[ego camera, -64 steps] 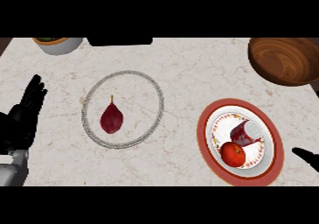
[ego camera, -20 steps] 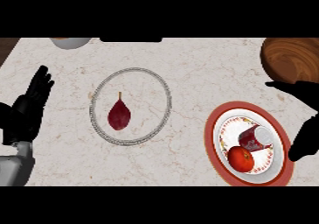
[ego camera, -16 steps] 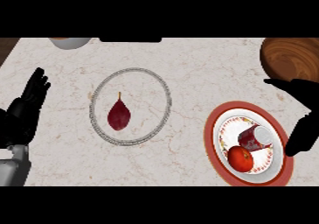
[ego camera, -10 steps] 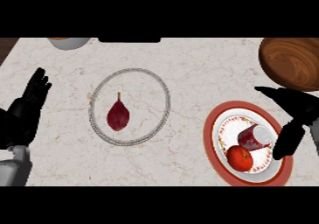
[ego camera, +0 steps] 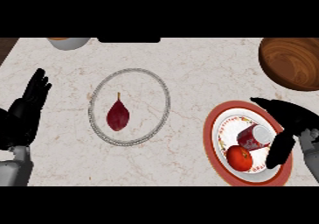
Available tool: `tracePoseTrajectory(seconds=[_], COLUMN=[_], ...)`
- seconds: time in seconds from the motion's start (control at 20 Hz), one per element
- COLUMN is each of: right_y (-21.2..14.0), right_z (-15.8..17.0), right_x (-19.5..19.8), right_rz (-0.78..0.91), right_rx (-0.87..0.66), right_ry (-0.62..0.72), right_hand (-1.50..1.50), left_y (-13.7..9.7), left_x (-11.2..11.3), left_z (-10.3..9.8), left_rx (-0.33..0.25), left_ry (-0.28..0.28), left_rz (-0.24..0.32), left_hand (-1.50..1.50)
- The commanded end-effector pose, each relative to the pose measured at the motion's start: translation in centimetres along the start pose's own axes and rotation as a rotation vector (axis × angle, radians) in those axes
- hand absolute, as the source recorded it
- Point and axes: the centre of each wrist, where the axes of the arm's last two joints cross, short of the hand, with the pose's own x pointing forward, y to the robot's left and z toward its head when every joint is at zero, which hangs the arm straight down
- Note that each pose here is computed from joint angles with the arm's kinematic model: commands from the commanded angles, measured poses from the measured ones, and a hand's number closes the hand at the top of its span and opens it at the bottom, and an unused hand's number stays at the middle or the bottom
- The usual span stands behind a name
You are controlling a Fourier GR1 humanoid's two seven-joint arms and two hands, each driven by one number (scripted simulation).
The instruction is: Pick the can from the plate and place it in the bowl
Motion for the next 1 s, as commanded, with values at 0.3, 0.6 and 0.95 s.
tracePoseTrajectory(seconds=[0.3, 0.6, 0.95], right_y=[1.8, 1.0, 3.5], right_z=[-2.2, -3.2, -4.4], right_x=[2.2, -0.3, 1.0], right_rz=[0.009, -0.053, -0.032], right_rx=[-0.009, 0.074, 0.045], right_ry=[0.066, 0.006, -0.054], right_hand=[-1.50, 1.50, 1.50], left_y=[0.8, 0.1, 1.5], left_x=[-0.6, -0.2, 0.5], left_z=[0.3, 0.4, -0.3], left_rx=[0.002, -0.019, 0.004], left_ry=[-0.005, -0.007, -0.002], left_rz=[0.001, 0.009, 0.001], left_hand=[0.00, 0.00, 0.00])
